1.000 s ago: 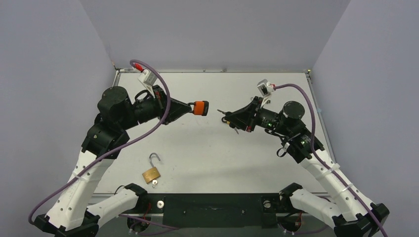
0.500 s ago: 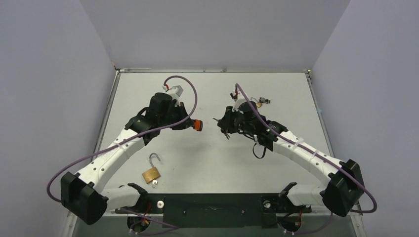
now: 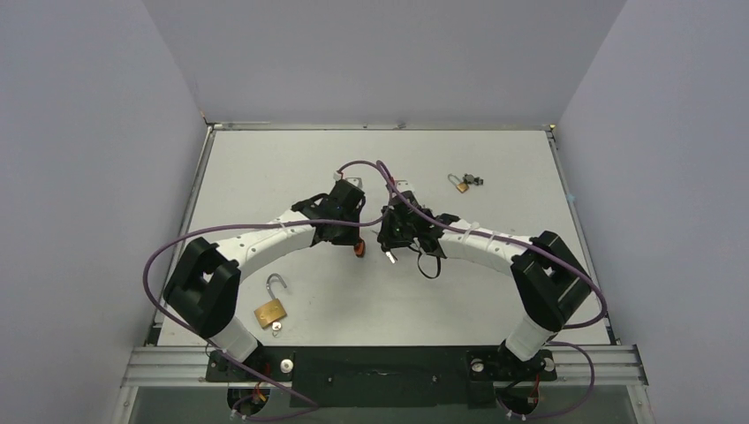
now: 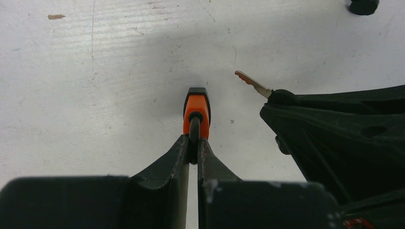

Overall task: Lock with the key
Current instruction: Place the lock at the center of the board, then place the key at the center of the board.

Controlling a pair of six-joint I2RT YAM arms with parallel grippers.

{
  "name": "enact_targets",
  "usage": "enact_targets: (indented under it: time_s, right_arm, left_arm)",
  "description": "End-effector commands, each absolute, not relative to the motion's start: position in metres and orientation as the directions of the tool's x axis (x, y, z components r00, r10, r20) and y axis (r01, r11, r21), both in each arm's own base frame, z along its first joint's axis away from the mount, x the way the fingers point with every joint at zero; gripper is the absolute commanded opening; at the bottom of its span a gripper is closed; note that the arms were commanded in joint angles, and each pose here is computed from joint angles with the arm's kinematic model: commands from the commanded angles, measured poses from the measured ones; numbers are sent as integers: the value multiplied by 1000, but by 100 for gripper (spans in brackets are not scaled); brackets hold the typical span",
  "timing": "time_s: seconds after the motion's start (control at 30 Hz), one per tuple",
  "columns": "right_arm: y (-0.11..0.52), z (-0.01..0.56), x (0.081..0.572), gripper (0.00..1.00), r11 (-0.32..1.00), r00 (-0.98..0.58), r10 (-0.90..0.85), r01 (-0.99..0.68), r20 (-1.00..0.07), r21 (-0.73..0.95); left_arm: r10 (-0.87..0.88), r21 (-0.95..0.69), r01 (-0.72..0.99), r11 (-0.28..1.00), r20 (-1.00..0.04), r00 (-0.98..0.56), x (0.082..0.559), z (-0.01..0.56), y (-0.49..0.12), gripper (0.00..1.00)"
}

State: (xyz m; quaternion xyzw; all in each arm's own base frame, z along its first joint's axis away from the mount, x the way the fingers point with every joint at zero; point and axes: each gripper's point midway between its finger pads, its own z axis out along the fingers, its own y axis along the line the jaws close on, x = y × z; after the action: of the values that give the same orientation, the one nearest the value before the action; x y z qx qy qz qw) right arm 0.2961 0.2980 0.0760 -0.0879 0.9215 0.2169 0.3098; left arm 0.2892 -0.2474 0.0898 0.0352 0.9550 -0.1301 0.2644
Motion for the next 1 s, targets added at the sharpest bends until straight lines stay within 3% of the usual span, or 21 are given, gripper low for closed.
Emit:
enact_targets:
  time_s: [0.0,0.3,0.53,0.77,0.83,0.9,0.97]
  right_arm:
    - [325,97,316,0,859,-753,56,-298,-655,416]
    - [335,77,318,0,849,-775,92,-267,-625,456]
    - [342,77,322,0,839,-778,102,-268,-620,474]
    - [348,79,326,0,831,-784,115,-261,-610,492]
    - [349,79,326,7,830,-783,116,-262,-611,493]
    - [349,81,326,24,828,-782,118,-263,-612,496]
    - [350,84,326,34,825,-780,121,-265,-614,499]
  left_arm:
    - [-31,-220,126,967,-598,-801,315,115,-259,0]
    - [-2,-186,130,974,-582,-813,313,104,-256,3]
    - [0,-201,142,969,-576,-817,312,105,-261,17]
    - [-12,-226,151,962,-589,-808,313,117,-264,41]
    - [-20,-236,152,960,-597,-802,312,123,-264,47]
    - [-30,-245,154,957,-612,-790,312,131,-263,52]
    - [-51,-249,145,957,-643,-765,315,142,-257,57]
